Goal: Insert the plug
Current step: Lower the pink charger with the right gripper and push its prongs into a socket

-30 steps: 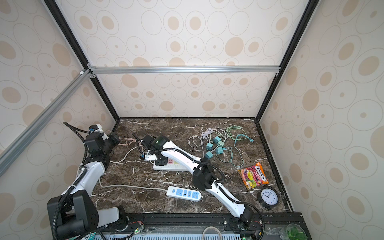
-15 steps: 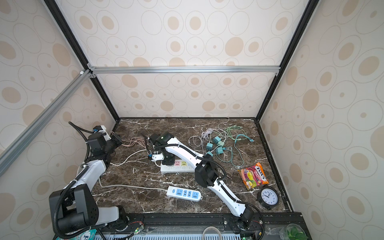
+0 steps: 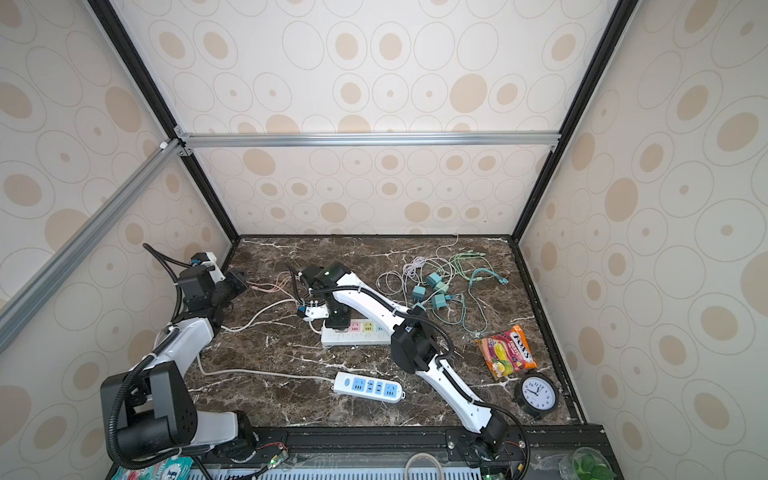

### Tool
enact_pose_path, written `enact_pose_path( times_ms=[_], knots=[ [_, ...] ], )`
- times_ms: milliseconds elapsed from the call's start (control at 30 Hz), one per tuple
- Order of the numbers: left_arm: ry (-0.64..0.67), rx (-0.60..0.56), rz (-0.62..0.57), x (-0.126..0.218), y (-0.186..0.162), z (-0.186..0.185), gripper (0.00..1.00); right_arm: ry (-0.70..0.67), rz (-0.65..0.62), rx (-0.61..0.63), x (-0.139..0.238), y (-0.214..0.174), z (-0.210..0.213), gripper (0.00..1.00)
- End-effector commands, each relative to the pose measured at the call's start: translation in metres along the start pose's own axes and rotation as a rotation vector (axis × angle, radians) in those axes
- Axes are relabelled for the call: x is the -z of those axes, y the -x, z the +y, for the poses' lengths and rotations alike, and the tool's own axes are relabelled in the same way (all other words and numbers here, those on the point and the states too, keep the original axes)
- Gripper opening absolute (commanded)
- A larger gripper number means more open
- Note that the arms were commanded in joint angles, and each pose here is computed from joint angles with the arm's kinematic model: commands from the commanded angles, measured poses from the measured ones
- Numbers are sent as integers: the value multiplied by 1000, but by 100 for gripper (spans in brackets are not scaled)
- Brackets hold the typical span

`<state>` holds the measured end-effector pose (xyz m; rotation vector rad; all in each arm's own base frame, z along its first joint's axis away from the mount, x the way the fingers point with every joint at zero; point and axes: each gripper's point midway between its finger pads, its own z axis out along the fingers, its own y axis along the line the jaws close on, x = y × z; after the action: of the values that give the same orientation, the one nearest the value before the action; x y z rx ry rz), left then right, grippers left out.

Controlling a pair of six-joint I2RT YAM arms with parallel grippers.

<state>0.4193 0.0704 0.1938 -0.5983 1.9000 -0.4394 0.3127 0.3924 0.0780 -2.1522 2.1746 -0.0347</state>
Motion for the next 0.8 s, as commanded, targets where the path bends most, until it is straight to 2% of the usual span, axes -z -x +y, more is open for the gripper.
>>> enact_pose_path(
  times_ms=[0, 100, 133, 167, 400, 767],
  knots=[
    [-27, 7, -20, 0, 9, -7, 0, 52, 109, -16, -27, -22, 8, 31],
    [-26, 7, -18, -1, 9, -6, 0, -7, 46, -24, -16, -11, -2, 72],
    [-26, 6, -19, -1, 9, -6, 0, -16, 24, -24, -12, -8, -4, 96],
    [-25, 6, -18, -1, 9, -6, 0, -20, 7, -23, -9, -5, -4, 100],
    [-25, 6, -6, -3, 6, -6, 0, 15, -42, 2, 2, -3, 7, 100],
    [-46, 9, 33, -10, 0, -9, 0, -44, -135, -27, 38, -6, 4, 100]
  ],
)
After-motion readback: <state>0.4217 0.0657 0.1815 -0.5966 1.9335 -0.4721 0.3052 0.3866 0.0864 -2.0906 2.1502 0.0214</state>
